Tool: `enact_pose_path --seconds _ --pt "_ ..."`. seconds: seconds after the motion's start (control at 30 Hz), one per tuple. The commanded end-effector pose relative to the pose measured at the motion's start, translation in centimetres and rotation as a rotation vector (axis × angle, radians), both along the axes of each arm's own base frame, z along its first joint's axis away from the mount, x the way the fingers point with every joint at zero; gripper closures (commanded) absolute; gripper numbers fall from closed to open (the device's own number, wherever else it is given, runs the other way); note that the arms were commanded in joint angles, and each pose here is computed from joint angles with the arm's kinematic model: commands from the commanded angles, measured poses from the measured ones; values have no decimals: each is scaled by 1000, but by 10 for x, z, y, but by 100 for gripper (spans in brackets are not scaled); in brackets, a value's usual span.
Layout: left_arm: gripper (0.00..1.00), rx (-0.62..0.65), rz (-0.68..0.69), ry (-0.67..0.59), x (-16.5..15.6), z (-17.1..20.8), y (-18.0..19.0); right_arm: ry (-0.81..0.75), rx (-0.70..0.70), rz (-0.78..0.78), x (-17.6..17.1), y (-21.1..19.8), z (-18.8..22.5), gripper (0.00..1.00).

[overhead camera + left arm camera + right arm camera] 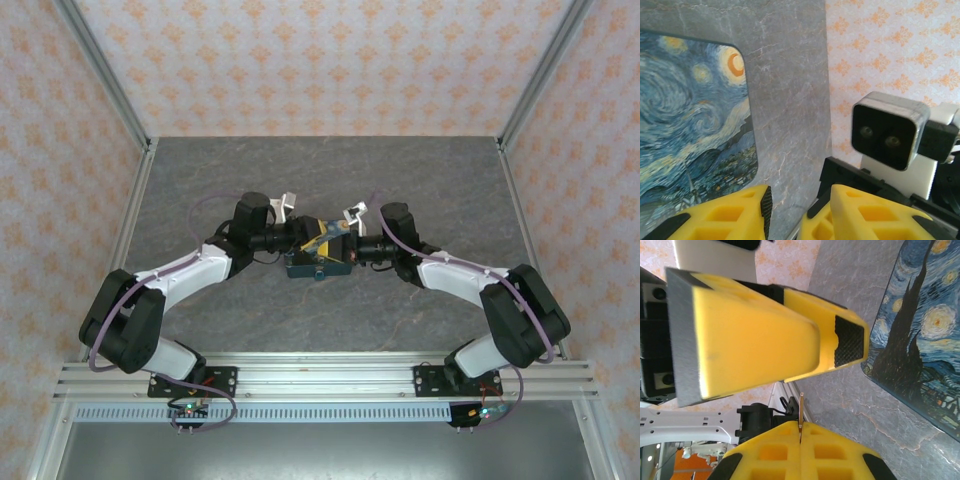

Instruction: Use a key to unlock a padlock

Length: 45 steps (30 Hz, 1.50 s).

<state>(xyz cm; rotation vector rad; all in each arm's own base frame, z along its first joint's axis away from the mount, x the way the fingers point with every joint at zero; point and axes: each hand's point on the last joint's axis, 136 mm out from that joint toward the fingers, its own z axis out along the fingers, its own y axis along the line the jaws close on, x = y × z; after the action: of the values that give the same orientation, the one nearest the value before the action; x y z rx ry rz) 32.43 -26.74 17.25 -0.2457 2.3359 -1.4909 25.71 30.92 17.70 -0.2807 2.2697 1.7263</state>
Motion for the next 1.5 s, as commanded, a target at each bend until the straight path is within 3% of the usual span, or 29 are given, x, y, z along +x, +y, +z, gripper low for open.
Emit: enact_pose_path --seconds 0.0,0.33,0.77,1.1,1.2,1.37,1.47 --pt "63 -28 -10 -27 -6 10 -1 -76 36 -26 9 -2 20 100" --pt "65 -43 -5 -32 -7 13 -4 -73 31 -41 12 -3 18 100" --pt "77 -48 -17 -34 -9 14 -11 -71 26 -54 15 -3 13 100" --pt "100 -52 -25 -41 -9 17 -15 -67 26 -62 16 -4 11 100" --pt "100 -44 -16 -39 -8 16 -15 -66 25 -71 17 -5 11 100" --pt "100 -8 93 -36 1 14 -1 -67 37 -155 16 -28 18 52" --pt "100 -12 138 -50 7 19 3 -79 36 -224 8 -45 23 42"
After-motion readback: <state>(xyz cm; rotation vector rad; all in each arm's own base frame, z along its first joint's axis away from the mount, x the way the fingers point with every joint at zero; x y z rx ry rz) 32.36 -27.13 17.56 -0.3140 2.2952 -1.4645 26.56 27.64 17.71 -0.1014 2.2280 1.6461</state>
